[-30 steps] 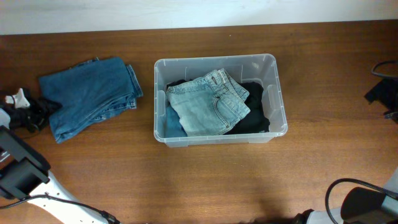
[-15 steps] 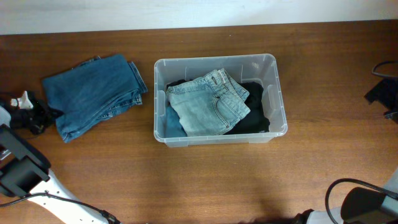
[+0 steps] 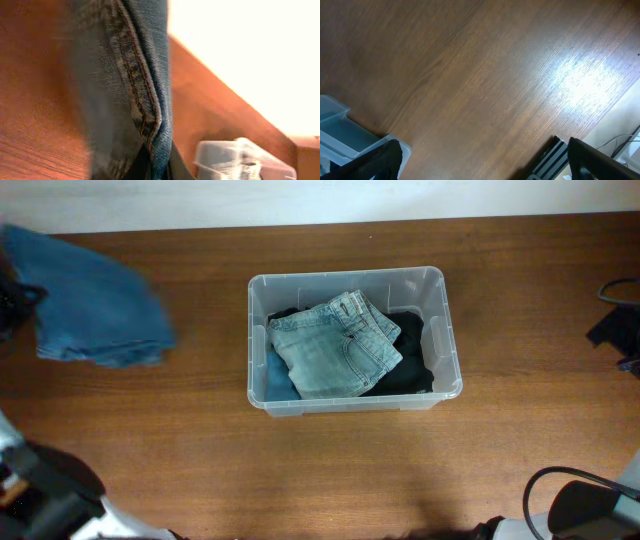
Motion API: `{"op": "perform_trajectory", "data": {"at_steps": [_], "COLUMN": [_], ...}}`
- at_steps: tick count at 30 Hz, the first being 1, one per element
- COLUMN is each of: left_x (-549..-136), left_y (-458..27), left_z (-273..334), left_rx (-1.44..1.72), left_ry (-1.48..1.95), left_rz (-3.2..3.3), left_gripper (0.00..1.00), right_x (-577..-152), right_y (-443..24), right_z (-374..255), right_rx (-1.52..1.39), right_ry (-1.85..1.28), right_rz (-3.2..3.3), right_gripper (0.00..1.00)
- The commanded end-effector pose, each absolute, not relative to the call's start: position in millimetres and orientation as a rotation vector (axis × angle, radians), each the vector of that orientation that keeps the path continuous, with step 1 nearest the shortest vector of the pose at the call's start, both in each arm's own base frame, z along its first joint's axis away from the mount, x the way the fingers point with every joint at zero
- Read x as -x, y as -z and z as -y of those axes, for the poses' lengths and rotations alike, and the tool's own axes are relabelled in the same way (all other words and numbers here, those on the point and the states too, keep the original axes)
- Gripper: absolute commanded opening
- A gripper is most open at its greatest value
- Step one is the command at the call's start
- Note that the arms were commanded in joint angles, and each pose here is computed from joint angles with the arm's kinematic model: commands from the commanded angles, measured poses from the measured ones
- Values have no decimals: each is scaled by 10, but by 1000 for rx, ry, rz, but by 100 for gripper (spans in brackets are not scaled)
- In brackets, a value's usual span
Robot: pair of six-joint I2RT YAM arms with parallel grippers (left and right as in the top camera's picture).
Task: Pack container
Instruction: 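Lift the dark blue jeans and carry them over the bin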
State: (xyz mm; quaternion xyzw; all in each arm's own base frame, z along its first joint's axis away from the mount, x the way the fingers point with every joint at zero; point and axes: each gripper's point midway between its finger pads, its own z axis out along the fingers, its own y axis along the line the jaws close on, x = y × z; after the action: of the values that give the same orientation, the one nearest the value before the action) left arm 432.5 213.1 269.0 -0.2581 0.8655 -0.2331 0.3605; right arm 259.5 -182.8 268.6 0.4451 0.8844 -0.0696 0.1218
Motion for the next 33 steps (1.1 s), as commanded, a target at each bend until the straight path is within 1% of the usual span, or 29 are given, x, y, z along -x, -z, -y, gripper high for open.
{"op": "perform_trajectory", "data": {"at_steps": [1, 2, 3, 7, 12, 18, 25, 30, 33], "left_x": [-4020, -3991, -3920, -3727, -3557, -3441, -3234, -3181, -3284], "left_y": [-3920, -3992, -4178, -4591, -4893, -5097, -5217, -5203, -5051], "left_z": [-1634, -1566, -1362, -735, 137, 1121, 1915, 2431, 2875], "left_rx": [492, 477, 421, 255, 128, -84, -226, -240, -223], "left_ry": [551, 550, 547, 563, 754, 946, 1032, 1065, 1091], "left_rz": [-2034, -2025, -2003, -1953, -1920, -1887, -1850, -1844, -1870], "left_gripper": [1, 1, 1, 1, 1, 1, 1, 1, 1], "right_x": [-2572, -2572, -2572, -2572, -2572, -2572, -2572, -2572, -2572], "right_y": [-2709, -2709, -2709, -2709, -2709, -2709, -2709, -2709, -2709], "right_z": [1843, 1843, 1843, 1843, 1843, 1843, 1843, 1843, 1843], "right_rx": [-1320, -1320, -1320, -1320, -1320, -1320, -1320, -1320, -1320], "right_ry": [207, 207, 207, 207, 207, 207, 207, 207, 207], "right_rz": [-2562, -2562, -2562, -2562, -2562, -2562, -2562, -2562, -2562], "right_gripper": [99, 99, 99, 99, 98, 98, 99, 99, 99]}}
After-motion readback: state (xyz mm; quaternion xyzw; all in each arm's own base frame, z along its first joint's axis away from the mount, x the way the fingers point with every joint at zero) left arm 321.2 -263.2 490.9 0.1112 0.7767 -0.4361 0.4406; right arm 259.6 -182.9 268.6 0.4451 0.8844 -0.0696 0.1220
